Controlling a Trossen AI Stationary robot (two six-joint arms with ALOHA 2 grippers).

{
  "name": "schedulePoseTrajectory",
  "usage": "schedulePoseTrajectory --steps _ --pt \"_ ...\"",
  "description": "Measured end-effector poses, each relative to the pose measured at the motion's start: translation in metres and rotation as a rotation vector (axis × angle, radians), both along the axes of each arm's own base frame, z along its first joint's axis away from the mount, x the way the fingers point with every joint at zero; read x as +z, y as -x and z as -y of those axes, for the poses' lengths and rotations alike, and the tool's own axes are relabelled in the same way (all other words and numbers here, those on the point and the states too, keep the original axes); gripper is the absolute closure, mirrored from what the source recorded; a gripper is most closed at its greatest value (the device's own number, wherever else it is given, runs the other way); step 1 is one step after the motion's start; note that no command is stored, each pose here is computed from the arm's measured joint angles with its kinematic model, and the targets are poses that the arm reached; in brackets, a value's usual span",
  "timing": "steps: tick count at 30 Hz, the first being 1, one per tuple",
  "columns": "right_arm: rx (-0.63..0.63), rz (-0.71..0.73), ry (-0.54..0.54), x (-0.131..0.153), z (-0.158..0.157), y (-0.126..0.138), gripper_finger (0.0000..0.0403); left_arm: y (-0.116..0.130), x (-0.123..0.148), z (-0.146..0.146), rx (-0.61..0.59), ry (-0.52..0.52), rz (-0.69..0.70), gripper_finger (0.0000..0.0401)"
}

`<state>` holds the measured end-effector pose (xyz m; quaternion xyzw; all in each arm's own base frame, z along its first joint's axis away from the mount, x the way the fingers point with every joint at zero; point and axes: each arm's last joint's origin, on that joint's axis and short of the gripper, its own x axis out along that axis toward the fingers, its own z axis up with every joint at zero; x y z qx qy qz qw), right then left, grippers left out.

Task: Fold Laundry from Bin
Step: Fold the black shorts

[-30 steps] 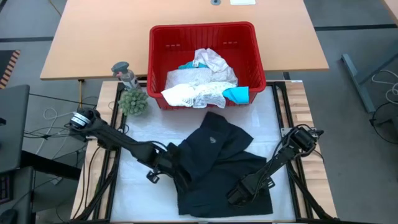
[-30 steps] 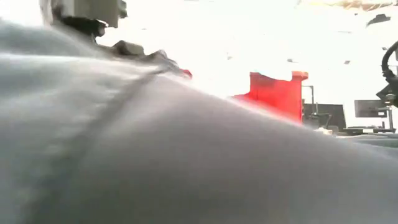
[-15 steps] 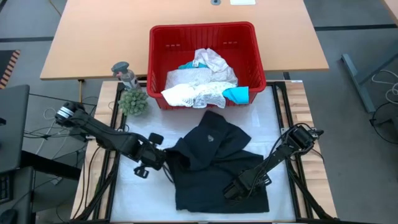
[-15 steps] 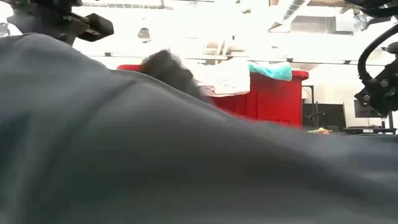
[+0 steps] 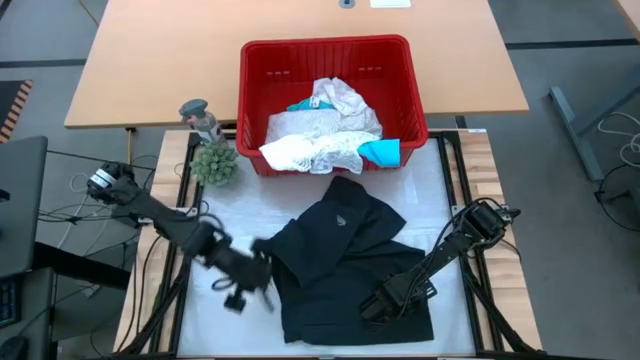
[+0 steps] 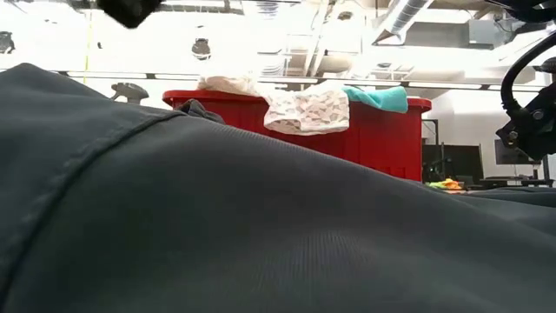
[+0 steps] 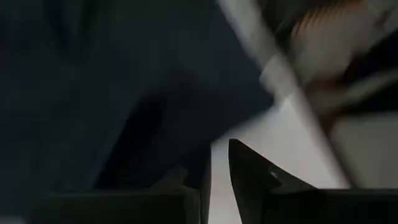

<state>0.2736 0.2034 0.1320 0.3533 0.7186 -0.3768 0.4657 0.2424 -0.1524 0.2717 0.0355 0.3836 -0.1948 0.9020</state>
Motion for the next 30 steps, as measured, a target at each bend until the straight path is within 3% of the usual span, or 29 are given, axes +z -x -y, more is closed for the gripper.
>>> schedulePoseTrajectory --steps 2,5,11,15,22,27,30 --pt "0.000 0.001 0.000 0.000 0.000 0.000 0.0369 -0.002 -0.005 0.016 0.015 0.000 0.132 0.0368" --pt "0.002 0.003 0.000 0.000 0.000 0.000 0.0369 0.001 -0.030 0.026 0.105 -0.060 0.193 0.0384" --pt "0.040 0.020 -0.018 0.000 0.001 -0.002 0.0369 -0.004 -0.081 0.034 0.201 0.176 0.264 0.0399" --pt "0.046 0.025 -0.019 0.000 0.001 -0.003 0.0369 -0.010 -0.099 0.047 0.195 0.314 0.224 0.0401" --pt "0.065 0.030 -0.026 0.000 0.001 -0.003 0.0369 -0.018 -0.112 0.069 0.162 0.391 0.157 0.0401" --pt "0.087 0.034 -0.034 0.000 0.001 -0.003 0.0369 -0.015 -0.142 0.072 0.127 0.408 -0.068 0.0401" --pt "0.098 0.036 -0.035 0.000 -0.001 -0.001 0.0369 -0.008 -0.154 0.069 0.178 0.384 -0.210 0.0401"
